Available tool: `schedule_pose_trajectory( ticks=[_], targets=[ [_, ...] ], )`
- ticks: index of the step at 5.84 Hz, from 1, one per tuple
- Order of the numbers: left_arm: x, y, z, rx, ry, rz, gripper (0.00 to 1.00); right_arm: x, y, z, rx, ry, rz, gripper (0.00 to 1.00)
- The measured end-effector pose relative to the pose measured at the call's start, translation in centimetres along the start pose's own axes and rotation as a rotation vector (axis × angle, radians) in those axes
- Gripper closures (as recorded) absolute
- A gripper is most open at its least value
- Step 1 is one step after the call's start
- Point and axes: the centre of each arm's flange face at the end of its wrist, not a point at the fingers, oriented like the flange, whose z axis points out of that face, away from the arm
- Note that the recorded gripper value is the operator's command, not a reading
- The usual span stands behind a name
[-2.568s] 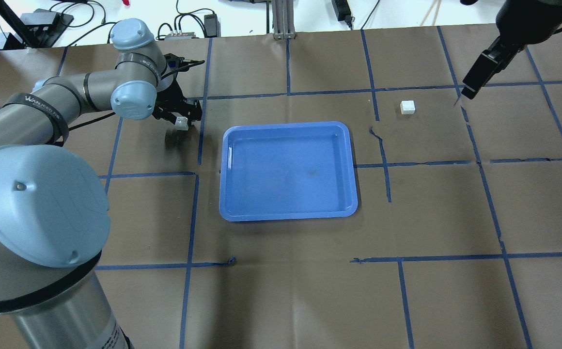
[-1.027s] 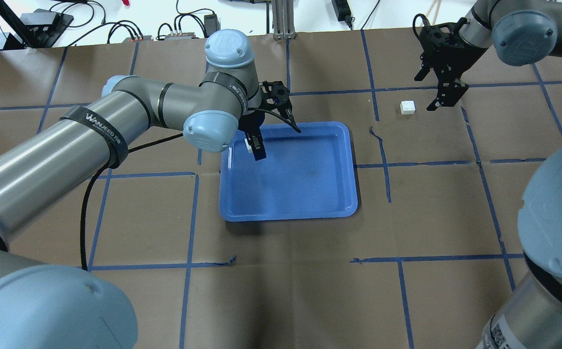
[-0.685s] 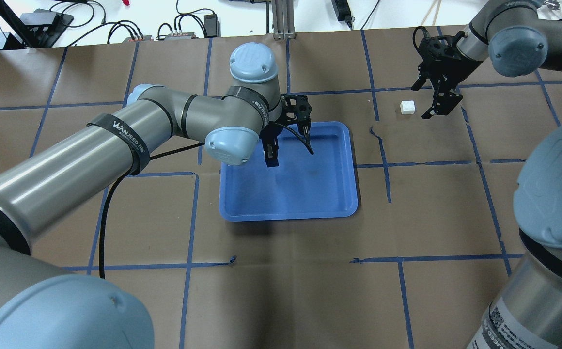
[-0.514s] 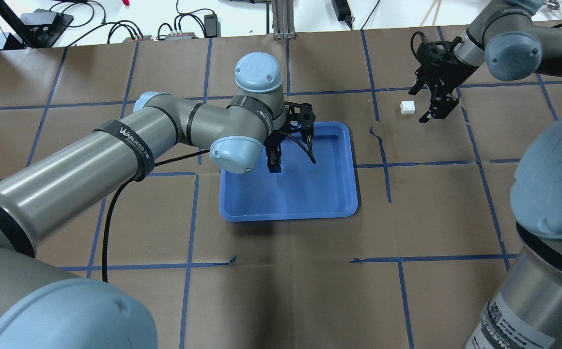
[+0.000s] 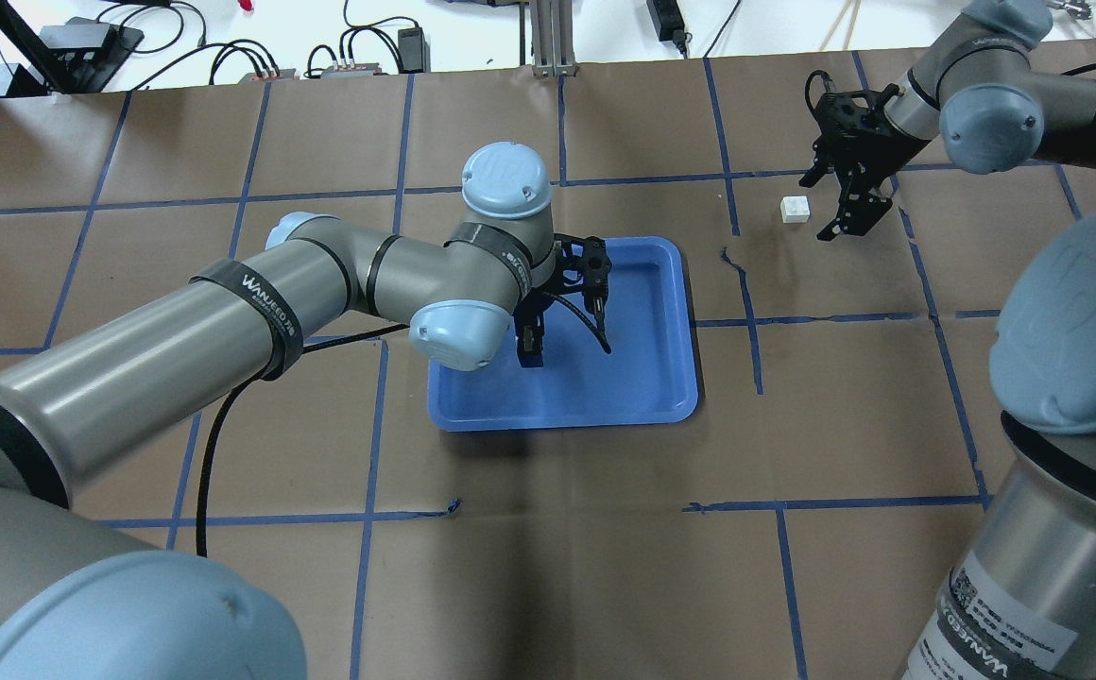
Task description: Assemble white blocks and place on blue tray
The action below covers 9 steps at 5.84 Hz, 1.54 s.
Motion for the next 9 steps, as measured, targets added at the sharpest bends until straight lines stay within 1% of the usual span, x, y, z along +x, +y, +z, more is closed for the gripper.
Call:
schedule_pose_trajectory(
  ticks=[1, 2, 3, 4, 5, 6, 7, 8, 9],
  targets=[
    [0.1, 0.0, 0.3, -0.002, 0.002, -0.002, 0.23, 0.1, 0.3, 0.4, 0.0, 0.001, 0.001, 0.0],
    [0.1, 0.0, 0.6, -0.001, 0.006, -0.008, 0.17, 0.1, 0.5, 0.9, 0.003, -0.003, 0.002, 0.0],
    [0.0, 0.0, 0.6, 0.002, 0.008, -0.013, 0.02, 0.1, 0.5, 1.2, 0.02, -0.003, 0.004, 0.02],
    [-0.3, -0.1, 0.0, 0.006, -0.003, -0.015, 0.01, 0.1, 0.2, 1.4, 0.05, 0.006, 0.005, 0.07],
    [-0.9, -0.1, -1.8, 0.012, -0.026, -0.021, 0.01, 0.2, 0.0, 1.4, 0.071, 0.015, 0.005, 0.07],
    [-1.9, 0.1, -5.4, 0.019, -0.051, -0.042, 0.01, 0.3, 0.0, 1.4, 0.078, 0.019, 0.004, 0.07],
    [-3.1, 0.5, -10.7, 0.022, -0.061, -0.081, 0.01, 0.4, 0.0, 1.4, 0.077, 0.024, 0.001, 0.08],
    [-3.5, 0.9, -15.6, 0.029, -0.074, -0.118, 0.01, 0.6, 0.1, 1.5, 0.074, 0.03, -0.004, 0.13],
    [-3.0, 1.4, -20.0, 0.045, -0.109, -0.156, 0.01, 0.7, 0.3, 1.8, 0.071, 0.032, -0.007, 0.28]
  ],
)
